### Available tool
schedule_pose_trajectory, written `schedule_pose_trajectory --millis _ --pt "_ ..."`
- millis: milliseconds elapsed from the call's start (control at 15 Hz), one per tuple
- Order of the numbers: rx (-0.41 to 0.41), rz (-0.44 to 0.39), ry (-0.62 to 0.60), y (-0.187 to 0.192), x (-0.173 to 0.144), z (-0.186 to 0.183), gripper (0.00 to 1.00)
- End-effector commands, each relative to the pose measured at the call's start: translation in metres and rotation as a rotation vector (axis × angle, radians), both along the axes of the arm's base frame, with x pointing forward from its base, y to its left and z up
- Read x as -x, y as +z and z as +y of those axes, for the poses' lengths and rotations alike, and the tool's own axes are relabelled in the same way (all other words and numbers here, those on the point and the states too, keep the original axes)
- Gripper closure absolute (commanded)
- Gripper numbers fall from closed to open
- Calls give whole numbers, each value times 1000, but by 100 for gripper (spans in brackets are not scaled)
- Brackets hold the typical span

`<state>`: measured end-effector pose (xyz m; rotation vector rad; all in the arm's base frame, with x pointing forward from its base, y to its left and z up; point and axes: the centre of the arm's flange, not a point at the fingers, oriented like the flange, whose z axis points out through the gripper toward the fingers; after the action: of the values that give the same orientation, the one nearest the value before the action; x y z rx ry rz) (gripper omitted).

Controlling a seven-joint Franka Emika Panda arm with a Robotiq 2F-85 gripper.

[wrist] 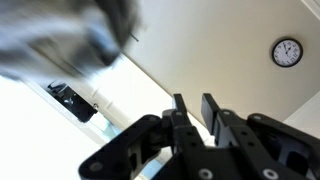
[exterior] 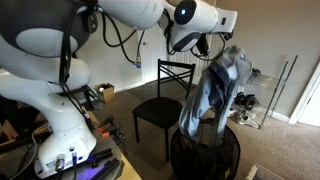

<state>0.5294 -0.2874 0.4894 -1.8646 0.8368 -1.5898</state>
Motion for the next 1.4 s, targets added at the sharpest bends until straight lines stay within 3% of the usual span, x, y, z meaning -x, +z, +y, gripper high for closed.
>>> schedule_pose_trajectory --millis 0,467,800,1133,1333 --pt "-27 -52 -30 -3 -2 36 45" --pt "-20 -89 -4 14 -15 48 2" --pt "-63 -49 154 4 -33 93 0" --pt "-174 192 285 -82 -81 158 0" --pt "-243 315 332 -130 -98 172 0"
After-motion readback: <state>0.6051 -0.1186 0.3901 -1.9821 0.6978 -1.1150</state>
